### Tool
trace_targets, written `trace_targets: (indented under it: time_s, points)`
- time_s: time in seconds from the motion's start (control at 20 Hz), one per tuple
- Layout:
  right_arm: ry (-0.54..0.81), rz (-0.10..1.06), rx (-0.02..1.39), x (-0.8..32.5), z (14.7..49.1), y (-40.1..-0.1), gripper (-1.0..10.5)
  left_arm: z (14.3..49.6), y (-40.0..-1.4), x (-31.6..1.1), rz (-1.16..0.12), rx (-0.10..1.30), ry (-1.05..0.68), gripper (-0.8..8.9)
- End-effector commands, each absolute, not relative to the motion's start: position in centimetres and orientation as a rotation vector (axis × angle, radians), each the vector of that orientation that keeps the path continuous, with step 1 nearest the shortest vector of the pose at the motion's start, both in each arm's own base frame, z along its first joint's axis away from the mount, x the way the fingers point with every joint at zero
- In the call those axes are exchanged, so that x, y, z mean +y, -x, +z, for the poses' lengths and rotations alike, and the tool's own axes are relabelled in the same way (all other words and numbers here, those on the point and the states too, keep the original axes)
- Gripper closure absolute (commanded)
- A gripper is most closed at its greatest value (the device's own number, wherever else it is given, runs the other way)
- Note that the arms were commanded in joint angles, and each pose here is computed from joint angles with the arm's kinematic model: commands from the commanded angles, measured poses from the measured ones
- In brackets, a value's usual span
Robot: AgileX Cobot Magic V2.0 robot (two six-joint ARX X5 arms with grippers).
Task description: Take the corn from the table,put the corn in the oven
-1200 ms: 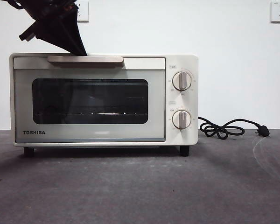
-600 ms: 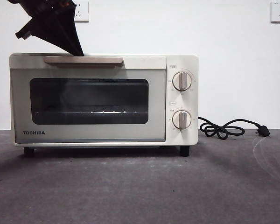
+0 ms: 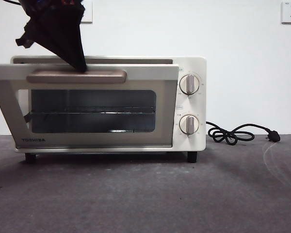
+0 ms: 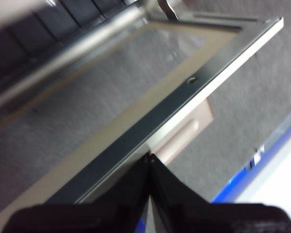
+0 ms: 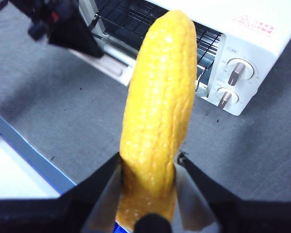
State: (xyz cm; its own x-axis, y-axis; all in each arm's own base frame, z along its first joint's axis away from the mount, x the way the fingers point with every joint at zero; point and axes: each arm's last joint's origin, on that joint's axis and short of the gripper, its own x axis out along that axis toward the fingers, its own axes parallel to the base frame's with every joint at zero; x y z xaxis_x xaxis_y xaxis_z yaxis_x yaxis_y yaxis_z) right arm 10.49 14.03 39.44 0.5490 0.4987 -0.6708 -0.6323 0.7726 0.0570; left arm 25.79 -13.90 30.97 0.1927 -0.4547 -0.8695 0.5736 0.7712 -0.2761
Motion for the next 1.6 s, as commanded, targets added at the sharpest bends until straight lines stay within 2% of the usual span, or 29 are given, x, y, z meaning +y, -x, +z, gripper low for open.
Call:
trace_targets:
  time_s: [0.05,0.25,0.4,0.8,1.15,1.3,1.6]
  points:
    - [0.192,0.672,0.716,14.0,39.6,-10.5,9.6,30.1,-25.5,-14.7,-0.75,1.201,-0.173,8.19]
    - [0.192,0.672,0.716,14.0,39.6,-10.5,9.6,30.8,-23.7,-15.8,-0.811,1.196,-0.218,8.19]
    - [0.193,0.674,0.715,14.0,39.6,-10.5,9.6,32.4,-22.1,-15.8,-0.848,1.133,-0.23,8.19]
    - [0.185,0.764,0.668,15.4,39.7,-11.3,9.6,37.6,-17.3,-12.8,-0.867,0.9,-0.203,8.19]
    - [0.224,0.932,0.629,20.0,38.3,-14.0,9.6,40.4,-12.7,-9.1,-0.706,0.743,-0.229,8.19]
    - [0.281,0.953,0.605,22.2,36.9,-15.5,9.6,40.6,-10.5,-7.1,-0.566,0.738,-0.256,8.19]
    - [0.344,0.983,0.568,24.9,35.0,-17.1,9.6,39.6,-7.9,-4.9,-0.466,0.697,-0.247,8.2]
